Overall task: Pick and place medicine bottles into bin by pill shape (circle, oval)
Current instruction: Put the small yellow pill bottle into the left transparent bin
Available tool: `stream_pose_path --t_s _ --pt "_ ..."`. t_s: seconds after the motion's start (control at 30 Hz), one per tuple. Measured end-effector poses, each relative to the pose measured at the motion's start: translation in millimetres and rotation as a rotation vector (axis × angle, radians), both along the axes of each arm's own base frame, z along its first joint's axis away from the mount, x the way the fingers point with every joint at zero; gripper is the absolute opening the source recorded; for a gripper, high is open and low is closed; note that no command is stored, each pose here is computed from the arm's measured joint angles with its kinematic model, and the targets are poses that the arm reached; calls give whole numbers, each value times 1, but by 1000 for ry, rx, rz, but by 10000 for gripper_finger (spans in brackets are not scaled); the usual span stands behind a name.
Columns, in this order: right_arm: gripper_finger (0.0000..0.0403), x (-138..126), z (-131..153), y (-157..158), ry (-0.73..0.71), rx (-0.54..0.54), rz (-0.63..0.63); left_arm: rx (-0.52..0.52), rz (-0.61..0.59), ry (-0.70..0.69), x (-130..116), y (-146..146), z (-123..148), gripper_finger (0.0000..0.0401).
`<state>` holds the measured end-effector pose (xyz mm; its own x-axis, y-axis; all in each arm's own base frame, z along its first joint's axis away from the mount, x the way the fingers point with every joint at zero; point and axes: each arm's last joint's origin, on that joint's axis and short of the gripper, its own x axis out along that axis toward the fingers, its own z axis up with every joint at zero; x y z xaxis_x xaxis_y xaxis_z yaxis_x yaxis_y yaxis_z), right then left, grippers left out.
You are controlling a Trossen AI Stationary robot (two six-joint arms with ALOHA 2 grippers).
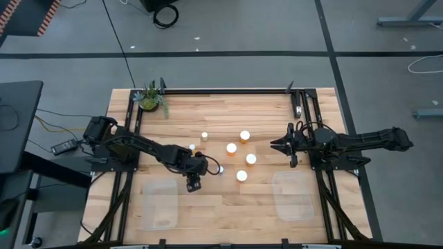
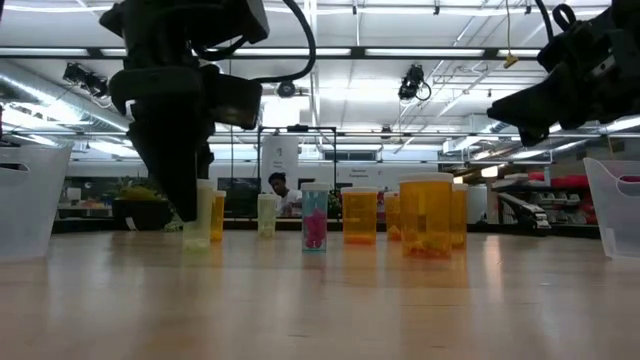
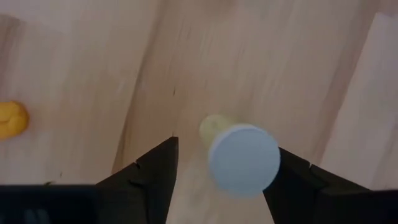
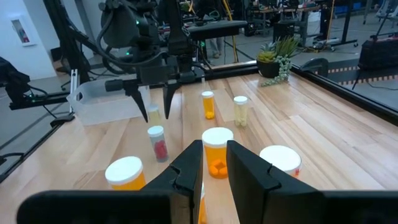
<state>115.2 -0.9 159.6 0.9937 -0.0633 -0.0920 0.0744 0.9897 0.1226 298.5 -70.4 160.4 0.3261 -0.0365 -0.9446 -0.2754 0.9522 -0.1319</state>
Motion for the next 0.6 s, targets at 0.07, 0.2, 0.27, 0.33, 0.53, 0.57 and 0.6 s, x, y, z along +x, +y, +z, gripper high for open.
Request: stream_pose_path --t_s 0.07,0.2,0.27,0.33,0.53,0.57,0.6 --pt "79 0 0 0 0 0 0 -2 0 -8 1 0 0 201" --pt "79 0 0 0 3 0 0 -6 2 -20 2 0 1 183" --pt "79 0 -1 0 6 0 0 -7 7 -19 2 0 1 174" --pt "79 0 -1 0 6 0 0 -7 7 -20 2 0 1 166" --pt "79 0 -1 0 7 0 0 -7 8 -18 2 0 1 136" --pt "79 0 -1 0 6 0 0 -7 8 -19 2 0 1 130" --pt "79 0 -1 0 6 0 0 -7 8 -19 2 0 1 125"
